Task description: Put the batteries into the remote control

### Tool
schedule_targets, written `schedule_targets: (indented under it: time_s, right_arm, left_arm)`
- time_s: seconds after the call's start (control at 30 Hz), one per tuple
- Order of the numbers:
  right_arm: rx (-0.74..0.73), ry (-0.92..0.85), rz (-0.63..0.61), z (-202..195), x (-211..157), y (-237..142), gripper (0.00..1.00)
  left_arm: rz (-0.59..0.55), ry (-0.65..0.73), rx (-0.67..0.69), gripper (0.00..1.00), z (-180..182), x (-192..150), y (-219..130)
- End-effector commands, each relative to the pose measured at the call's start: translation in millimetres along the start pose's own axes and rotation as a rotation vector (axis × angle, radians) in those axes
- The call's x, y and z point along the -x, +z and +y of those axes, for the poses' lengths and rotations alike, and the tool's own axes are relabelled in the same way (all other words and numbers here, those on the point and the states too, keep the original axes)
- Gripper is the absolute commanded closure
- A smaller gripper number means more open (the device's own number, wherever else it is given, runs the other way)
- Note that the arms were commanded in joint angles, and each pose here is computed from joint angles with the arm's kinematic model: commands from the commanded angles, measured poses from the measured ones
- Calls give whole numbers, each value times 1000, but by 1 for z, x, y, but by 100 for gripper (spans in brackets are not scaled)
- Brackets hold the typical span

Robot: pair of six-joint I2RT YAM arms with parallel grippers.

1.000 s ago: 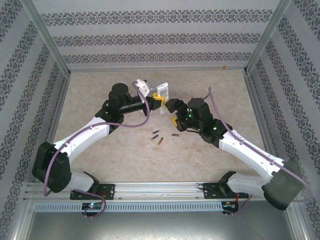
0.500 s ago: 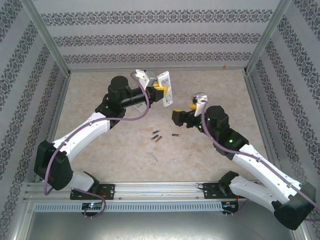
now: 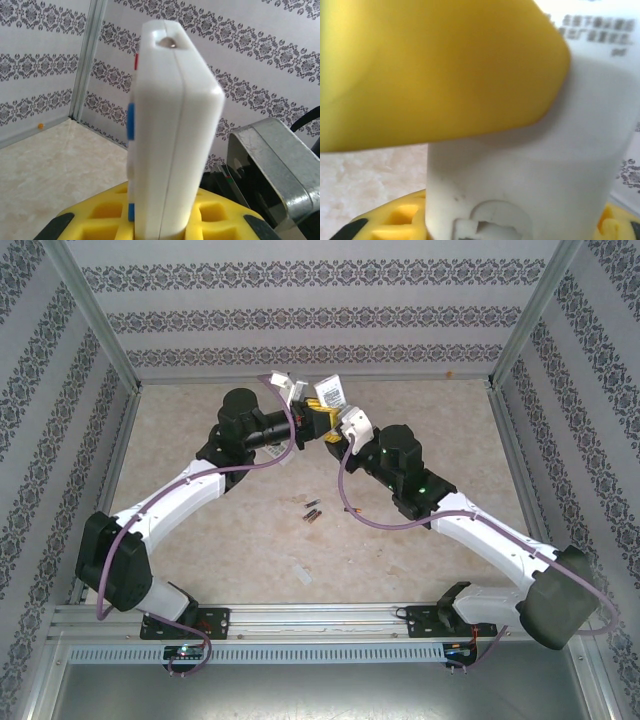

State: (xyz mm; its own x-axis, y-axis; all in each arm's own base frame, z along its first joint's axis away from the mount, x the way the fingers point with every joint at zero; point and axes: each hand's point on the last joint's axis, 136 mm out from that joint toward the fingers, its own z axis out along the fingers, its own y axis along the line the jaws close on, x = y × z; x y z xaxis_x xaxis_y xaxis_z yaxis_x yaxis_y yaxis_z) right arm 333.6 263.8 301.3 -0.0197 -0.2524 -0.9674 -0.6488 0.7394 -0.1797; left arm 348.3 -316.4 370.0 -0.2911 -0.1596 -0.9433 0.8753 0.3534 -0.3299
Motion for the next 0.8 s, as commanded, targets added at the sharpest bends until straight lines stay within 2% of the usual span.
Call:
schedule_targets:
  time_s: [0.0, 0.03, 0.07, 0.1, 0.13, 0.23, 0.33, 0.6, 0.7, 0.77]
  right_arm:
    - [29, 135, -89, -1, 33, -9, 77]
    - [14, 216, -62, -7, 24, -9, 77]
    - [-14, 301, -26, -16, 13, -7, 78]
    - [-46, 408, 44, -28, -6, -3, 78]
    - [-85, 510, 141, -39, -30, 1, 79]
    - [-204, 640, 467, -54, -97, 8, 79]
    - [-273, 646, 689, -57, -148, 16, 79]
    - [-320, 601, 1016, -45, -228, 42, 76]
    - [-335, 575, 1069, -40, -248, 48, 73]
    - [-349, 589, 1086, -39, -259, 49, 66]
  left_arm:
    - [-31, 11, -18, 63, -12, 12, -5]
    - [-44, 32, 11, 36, -9, 13, -8]
    - [-55, 51, 48, 20, -5, 16, -12]
    - [-62, 67, 105, 9, 1, 18, -19]
    - [-59, 78, 173, 5, 10, 18, -26]
    - [-25, 82, 391, 0, 38, 12, -52]
    - [27, 48, 523, 0, 57, -3, -75]
    - [95, -61, 587, 0, 69, -48, -100]
    - [118, -85, 608, 0, 74, -59, -104]
    - [127, -94, 608, 0, 75, -62, -104]
